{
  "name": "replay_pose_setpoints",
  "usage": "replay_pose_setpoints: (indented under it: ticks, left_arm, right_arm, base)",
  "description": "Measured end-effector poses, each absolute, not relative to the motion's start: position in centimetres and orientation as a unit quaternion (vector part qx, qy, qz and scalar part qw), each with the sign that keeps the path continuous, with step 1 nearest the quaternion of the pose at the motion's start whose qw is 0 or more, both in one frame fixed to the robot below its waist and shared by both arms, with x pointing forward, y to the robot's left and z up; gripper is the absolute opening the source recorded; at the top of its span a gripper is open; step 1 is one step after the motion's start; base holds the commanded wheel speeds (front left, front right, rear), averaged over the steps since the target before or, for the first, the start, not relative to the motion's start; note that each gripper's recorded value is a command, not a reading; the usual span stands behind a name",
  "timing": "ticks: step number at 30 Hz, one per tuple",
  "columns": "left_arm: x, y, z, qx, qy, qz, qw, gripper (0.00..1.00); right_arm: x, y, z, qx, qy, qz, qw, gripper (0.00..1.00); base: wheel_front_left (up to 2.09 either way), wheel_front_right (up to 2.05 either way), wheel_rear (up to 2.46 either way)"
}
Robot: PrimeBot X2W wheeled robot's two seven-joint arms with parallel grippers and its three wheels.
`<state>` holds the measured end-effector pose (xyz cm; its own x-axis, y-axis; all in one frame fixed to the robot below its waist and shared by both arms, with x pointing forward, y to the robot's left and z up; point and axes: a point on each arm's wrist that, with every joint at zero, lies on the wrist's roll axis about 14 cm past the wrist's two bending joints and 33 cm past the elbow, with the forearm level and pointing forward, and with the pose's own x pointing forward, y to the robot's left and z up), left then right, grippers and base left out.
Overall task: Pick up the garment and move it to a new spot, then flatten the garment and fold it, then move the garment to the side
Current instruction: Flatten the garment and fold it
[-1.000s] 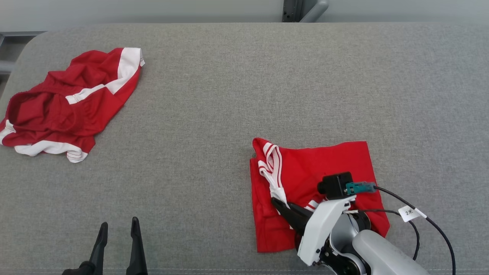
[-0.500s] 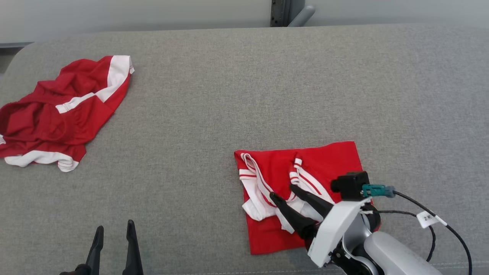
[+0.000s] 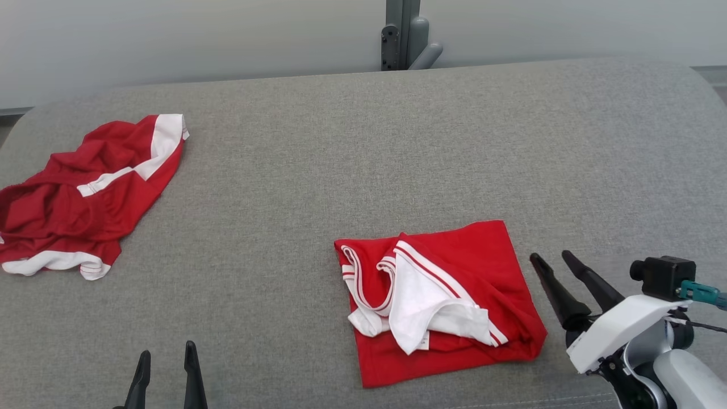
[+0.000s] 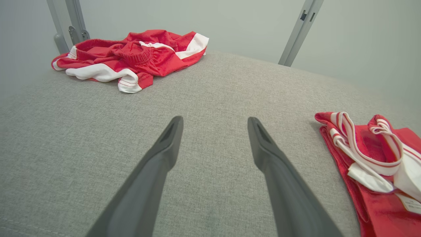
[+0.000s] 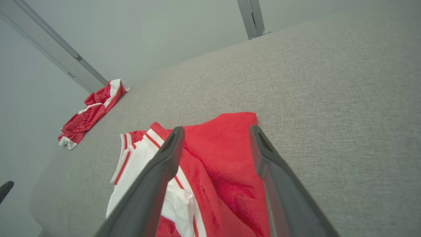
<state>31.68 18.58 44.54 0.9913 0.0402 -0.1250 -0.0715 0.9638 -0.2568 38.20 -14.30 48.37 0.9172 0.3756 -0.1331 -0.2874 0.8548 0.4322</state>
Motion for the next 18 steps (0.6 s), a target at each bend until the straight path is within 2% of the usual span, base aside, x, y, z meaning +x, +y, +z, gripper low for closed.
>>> replay_pose_setpoints:
  ticks: [1,2,3,11,18]
  left_arm:
    - [31.6,18.5,44.6,-0.132,0.058,0.027,0.989,1.00]
    - [31.7,18.5,44.7,-0.132,0.057,0.026,0.989,1.00]
    - [31.7,18.3,44.7,-0.133,0.057,0.024,0.989,1.00]
    - [32.7,17.6,44.2,-0.138,0.065,0.016,0.988,1.00]
    - [33.3,18.0,43.4,-0.142,0.076,0.028,0.986,1.00]
  right_arm:
    - [38.2,-15.2,48.1,0.198,0.108,0.162,0.961,0.52]
    - [38.3,-15.7,48.0,0.193,0.108,0.154,0.963,0.35]
    - [38.4,-16.1,47.8,0.186,0.111,0.150,0.965,0.00]
    - [42.1,-13.4,46.7,0.145,0.157,0.188,0.959,0.00]
    - [44.6,-8.8,43.6,0.105,0.243,0.250,0.932,0.00]
  base:
    - [0.00,0.00,0.00]
    - [0.00,0.00,0.00]
    - [0.00,0.00,0.00]
    - [0.00,0.00,0.00]
    - [0.00,0.00,0.00]
